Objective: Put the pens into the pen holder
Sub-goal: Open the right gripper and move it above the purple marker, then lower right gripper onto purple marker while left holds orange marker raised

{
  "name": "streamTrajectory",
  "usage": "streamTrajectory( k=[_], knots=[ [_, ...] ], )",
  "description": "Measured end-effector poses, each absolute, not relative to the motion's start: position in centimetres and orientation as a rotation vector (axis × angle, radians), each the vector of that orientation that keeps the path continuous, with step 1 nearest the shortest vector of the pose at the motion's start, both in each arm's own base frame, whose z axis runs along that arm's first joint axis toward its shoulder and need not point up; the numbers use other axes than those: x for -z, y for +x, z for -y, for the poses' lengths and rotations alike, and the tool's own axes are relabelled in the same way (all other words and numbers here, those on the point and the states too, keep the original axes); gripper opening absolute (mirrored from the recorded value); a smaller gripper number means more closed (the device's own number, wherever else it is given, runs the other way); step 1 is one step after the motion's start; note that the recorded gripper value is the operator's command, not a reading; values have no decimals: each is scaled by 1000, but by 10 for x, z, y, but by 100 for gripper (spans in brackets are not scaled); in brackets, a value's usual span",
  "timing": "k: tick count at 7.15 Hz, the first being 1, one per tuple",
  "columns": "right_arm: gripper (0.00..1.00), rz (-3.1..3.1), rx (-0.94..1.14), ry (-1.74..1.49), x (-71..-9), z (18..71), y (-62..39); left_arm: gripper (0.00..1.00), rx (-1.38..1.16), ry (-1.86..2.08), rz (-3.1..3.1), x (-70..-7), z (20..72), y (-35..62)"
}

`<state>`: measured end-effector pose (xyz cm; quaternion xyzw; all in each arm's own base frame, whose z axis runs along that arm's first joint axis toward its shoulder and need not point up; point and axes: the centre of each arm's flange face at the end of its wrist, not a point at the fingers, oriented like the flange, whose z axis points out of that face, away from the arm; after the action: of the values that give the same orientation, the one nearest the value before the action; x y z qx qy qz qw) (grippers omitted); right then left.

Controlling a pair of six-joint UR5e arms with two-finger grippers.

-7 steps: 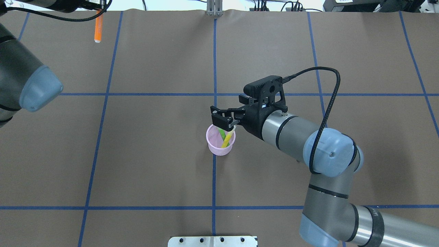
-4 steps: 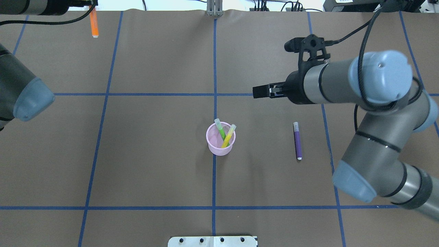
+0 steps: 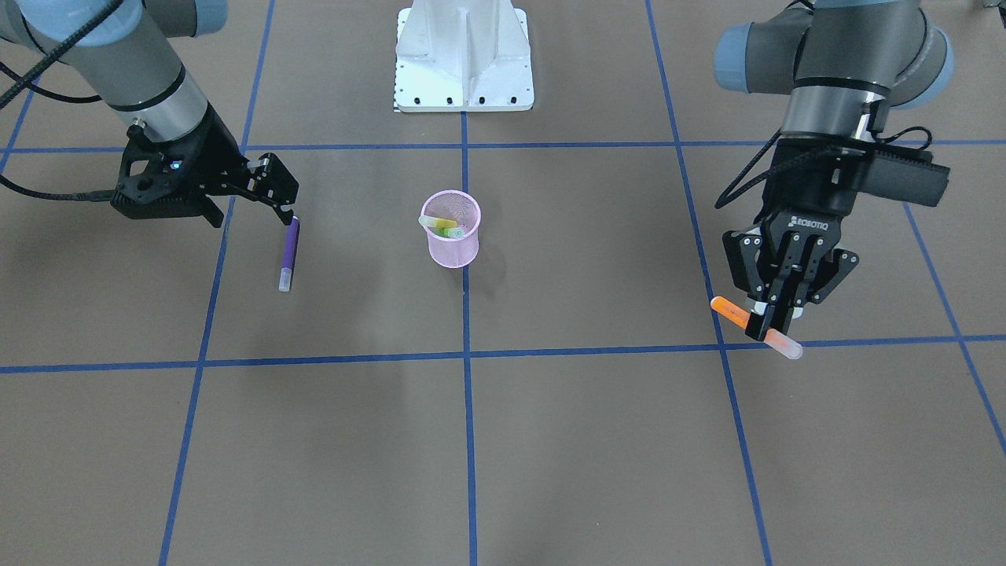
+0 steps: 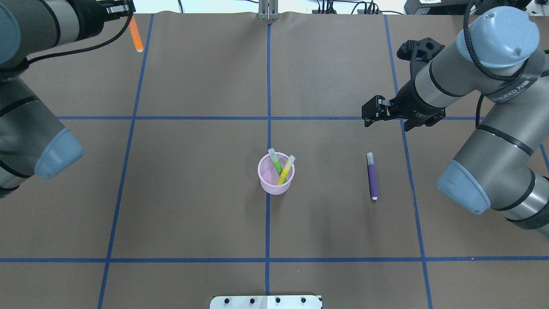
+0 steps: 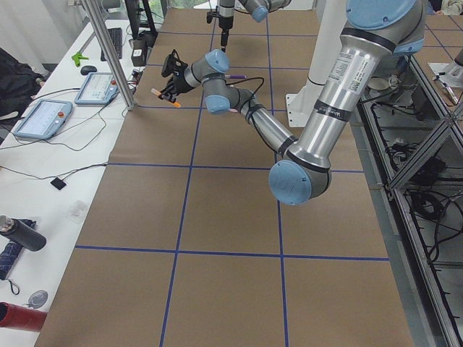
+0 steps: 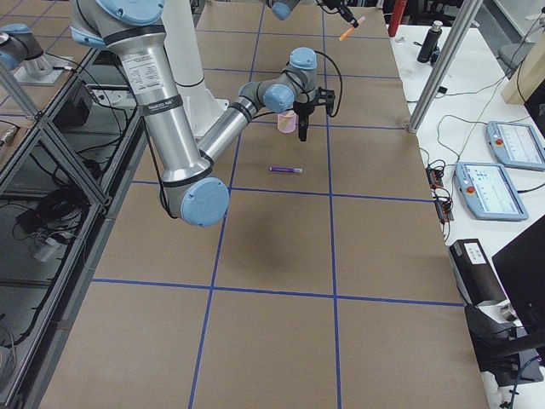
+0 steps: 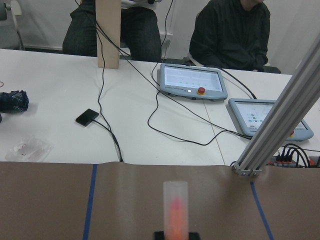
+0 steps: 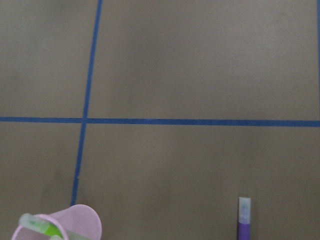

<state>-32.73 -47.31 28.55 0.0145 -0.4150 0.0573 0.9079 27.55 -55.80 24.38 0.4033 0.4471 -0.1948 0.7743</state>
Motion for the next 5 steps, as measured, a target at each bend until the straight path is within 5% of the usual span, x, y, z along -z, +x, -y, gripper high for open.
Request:
streamTrajectory(
  k=[5],
  knots=[
    [97, 785, 5, -20, -338, 475, -386, 0, 481, 913, -973, -258, 544, 333]
  ],
)
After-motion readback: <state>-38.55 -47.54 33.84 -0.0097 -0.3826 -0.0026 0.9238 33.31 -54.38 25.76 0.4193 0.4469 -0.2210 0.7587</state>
